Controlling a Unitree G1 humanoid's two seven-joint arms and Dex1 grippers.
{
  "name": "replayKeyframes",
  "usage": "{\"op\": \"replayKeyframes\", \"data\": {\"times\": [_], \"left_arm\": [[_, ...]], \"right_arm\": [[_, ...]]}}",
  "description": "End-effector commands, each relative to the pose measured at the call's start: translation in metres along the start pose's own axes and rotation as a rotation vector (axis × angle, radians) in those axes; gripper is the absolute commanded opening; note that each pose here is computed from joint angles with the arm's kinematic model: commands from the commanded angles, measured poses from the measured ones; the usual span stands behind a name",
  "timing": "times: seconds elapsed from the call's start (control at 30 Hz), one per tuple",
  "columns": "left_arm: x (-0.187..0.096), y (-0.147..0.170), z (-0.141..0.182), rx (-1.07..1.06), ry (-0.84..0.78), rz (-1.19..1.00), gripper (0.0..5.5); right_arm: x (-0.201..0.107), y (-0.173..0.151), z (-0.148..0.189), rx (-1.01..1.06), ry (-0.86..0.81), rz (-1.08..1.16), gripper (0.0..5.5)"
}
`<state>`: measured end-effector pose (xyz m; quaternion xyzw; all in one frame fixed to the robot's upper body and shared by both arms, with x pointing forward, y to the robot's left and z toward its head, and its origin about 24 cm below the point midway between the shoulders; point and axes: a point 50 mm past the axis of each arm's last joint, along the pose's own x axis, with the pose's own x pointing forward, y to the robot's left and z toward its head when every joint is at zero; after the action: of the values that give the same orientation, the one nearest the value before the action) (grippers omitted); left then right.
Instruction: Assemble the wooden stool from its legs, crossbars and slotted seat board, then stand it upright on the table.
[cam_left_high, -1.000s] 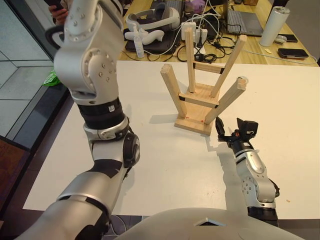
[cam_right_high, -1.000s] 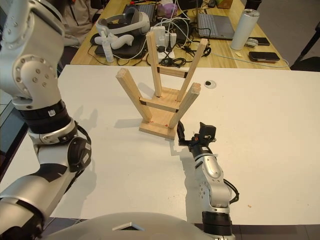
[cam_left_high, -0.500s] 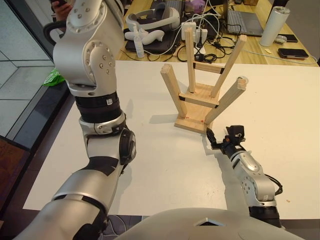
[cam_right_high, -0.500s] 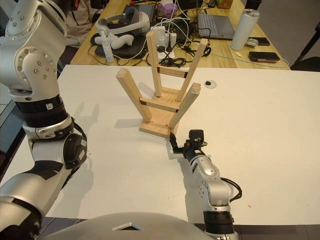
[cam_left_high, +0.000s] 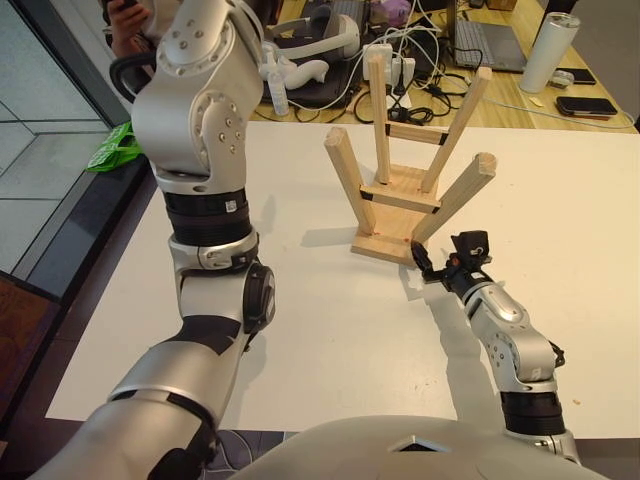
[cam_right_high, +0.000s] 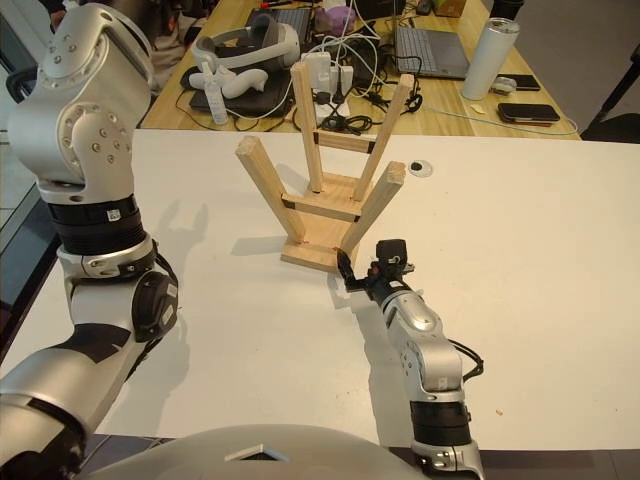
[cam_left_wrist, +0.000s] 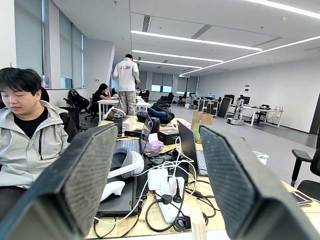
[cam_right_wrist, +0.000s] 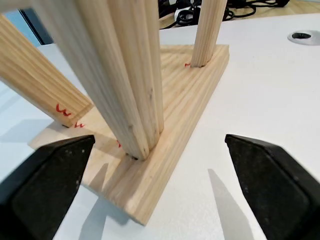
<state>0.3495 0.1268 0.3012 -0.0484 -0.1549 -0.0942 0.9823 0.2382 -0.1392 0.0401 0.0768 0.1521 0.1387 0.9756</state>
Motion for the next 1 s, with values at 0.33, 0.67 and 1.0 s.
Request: {"op": "replayKeyframes", "data": {"times": [0.33,0.67,1.0], "left_arm": [[-0.001,-0.014,-0.025,0.047,0.174,-0.056,2.99],[0.004,-0.021,0.037,-0.153,-0.041,-0.121,2.99],[-0.083,-0.053,-0.172,0.339,0.781,-0.497,2.99]], "right_arm": [[0.001,-0.005,-0.045,-0.098,0.463,0.008,4.82],[0.001,-0.003,-0.045,-0.098,0.468,0.009,4.82],[0.002,-0.001,-0.044,-0.094,0.465,0.009,4.82]]}}
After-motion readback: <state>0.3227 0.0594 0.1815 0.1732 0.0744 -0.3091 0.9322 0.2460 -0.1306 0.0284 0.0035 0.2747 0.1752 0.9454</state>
